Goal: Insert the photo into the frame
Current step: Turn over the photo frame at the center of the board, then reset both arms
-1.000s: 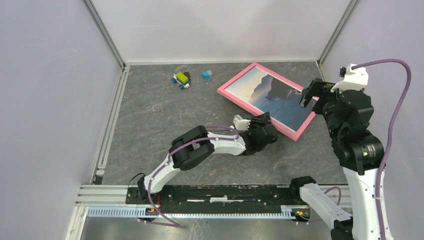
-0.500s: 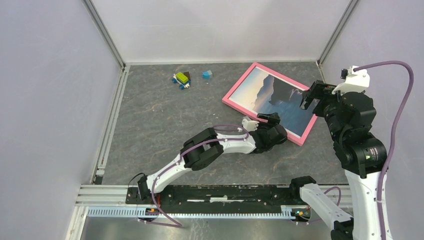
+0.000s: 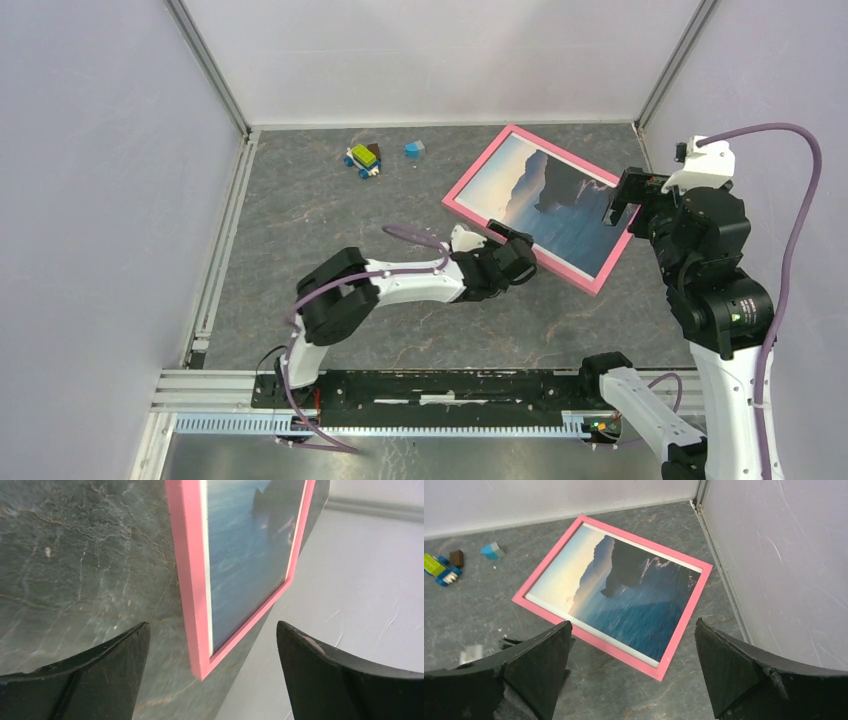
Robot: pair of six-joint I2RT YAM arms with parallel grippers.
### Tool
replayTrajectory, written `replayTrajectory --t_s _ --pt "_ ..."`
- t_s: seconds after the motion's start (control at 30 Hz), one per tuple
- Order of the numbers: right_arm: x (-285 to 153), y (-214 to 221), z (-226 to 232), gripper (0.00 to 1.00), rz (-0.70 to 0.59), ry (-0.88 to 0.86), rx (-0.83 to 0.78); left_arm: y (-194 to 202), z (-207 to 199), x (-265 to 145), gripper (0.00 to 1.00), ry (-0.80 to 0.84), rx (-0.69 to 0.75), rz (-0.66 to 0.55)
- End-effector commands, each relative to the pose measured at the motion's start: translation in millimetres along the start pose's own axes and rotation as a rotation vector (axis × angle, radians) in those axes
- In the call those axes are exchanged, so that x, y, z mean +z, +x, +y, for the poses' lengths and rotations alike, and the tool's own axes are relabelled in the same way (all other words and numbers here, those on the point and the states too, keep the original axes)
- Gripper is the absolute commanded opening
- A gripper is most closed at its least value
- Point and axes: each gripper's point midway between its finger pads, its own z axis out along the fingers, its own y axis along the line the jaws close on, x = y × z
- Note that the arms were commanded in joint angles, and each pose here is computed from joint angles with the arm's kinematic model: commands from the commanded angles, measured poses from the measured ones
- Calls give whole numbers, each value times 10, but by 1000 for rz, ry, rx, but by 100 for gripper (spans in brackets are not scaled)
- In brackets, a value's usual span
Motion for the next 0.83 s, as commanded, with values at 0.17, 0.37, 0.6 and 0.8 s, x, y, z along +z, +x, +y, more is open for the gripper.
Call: replayTrajectory --t_s 0.17,0.37,0.6,0.8 --pt "102 316 218 98 33 -171 -198 -886 -605 -1404 100 146 924 19" --pt "-80 200 539 98 -83 -383 -219 -1737 -954 -2419 100 310 1365 -29" --pt "-383 -210 558 98 -262 -419 -172 -2541 -1487 -3576 100 530 1390 -203" --pt "-398 -359 516 98 -308 -384 -122 -3044 -1638 -4116 100 598 1309 -333"
